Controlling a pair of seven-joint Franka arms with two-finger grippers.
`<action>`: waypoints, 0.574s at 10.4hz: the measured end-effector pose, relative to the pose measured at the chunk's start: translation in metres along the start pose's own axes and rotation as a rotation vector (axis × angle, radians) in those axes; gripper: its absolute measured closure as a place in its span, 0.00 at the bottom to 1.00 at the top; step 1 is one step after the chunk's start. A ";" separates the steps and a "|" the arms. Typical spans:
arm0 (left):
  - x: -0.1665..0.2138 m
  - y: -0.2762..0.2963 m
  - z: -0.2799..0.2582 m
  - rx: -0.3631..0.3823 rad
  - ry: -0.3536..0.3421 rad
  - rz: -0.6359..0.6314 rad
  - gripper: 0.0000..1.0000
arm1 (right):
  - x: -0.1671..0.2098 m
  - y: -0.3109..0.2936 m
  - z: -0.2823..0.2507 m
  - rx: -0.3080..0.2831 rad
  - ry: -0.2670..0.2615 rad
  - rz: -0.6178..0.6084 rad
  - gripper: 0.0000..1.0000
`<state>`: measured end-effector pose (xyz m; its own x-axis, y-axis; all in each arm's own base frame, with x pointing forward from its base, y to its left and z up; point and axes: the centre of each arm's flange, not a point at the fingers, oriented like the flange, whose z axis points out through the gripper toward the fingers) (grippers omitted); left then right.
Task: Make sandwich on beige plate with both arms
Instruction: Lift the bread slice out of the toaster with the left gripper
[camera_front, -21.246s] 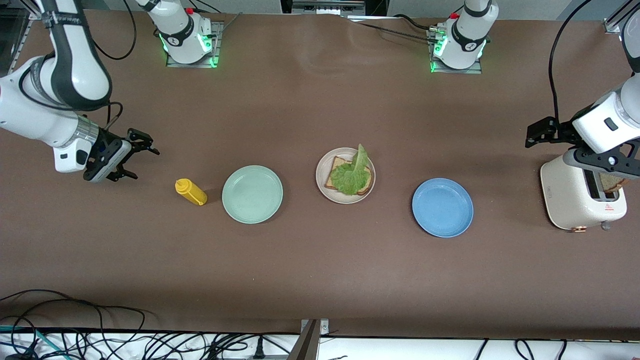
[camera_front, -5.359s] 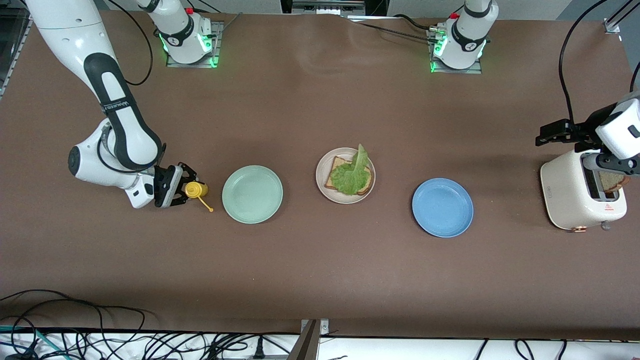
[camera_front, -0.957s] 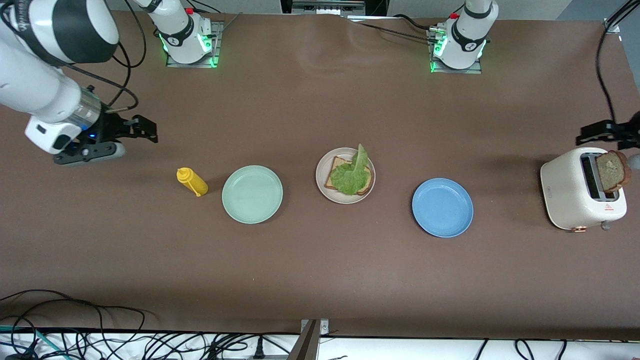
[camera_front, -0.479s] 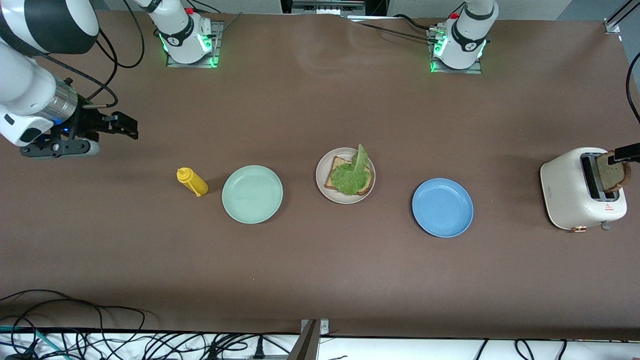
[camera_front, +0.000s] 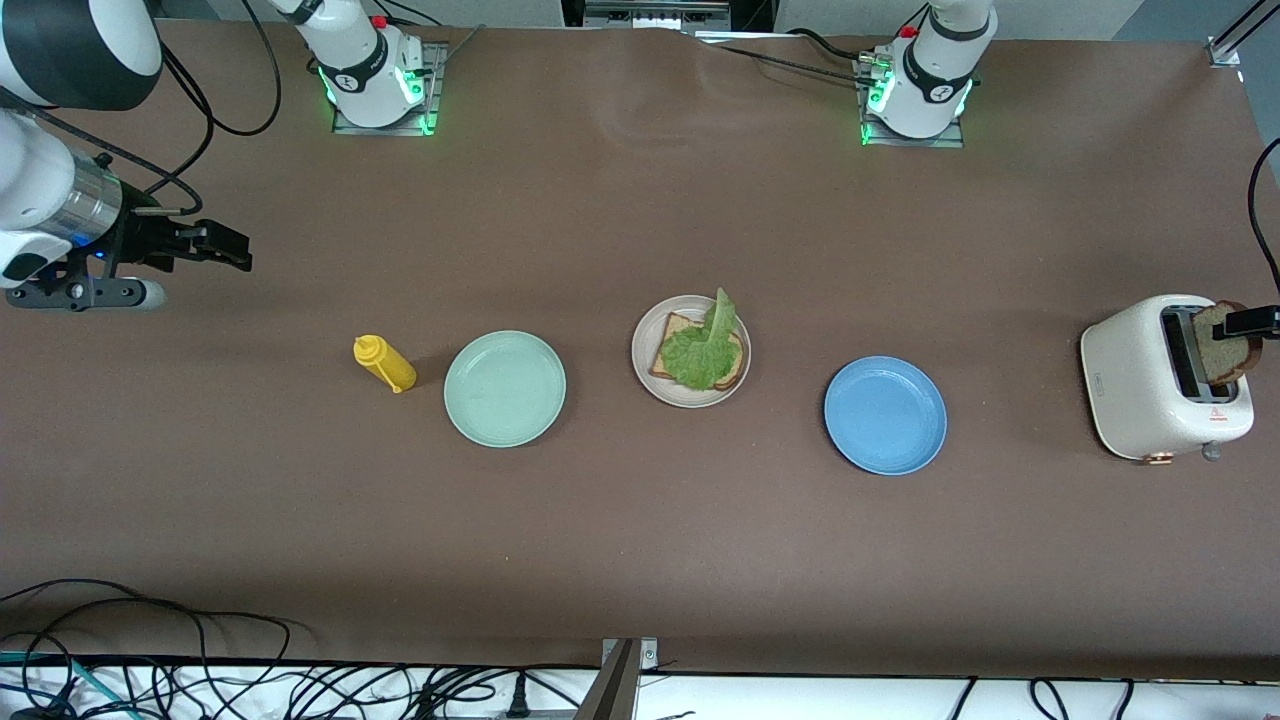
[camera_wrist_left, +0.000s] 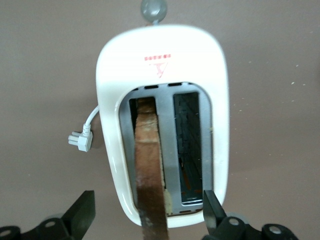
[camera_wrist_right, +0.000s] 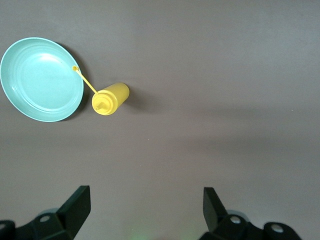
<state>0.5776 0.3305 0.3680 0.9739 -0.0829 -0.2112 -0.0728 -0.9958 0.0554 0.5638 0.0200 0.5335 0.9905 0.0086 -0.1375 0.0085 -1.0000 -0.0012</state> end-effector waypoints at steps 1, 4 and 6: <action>-0.002 -0.008 0.011 -0.012 -0.013 -0.014 0.08 | 0.000 0.009 -0.004 0.002 0.005 0.016 0.00; -0.006 -0.005 0.021 -0.087 -0.048 -0.082 0.52 | 0.000 0.024 -0.006 -0.023 0.011 0.036 0.00; -0.005 -0.003 0.018 -0.105 -0.047 -0.115 0.80 | 0.001 0.022 -0.007 -0.036 0.013 0.031 0.00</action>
<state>0.5687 0.3331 0.3514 0.9633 0.0272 -0.2669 0.0638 -0.9896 0.1293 0.5656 -0.0019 0.5405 0.9920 -0.0221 -0.1240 -0.0174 -0.9991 0.0386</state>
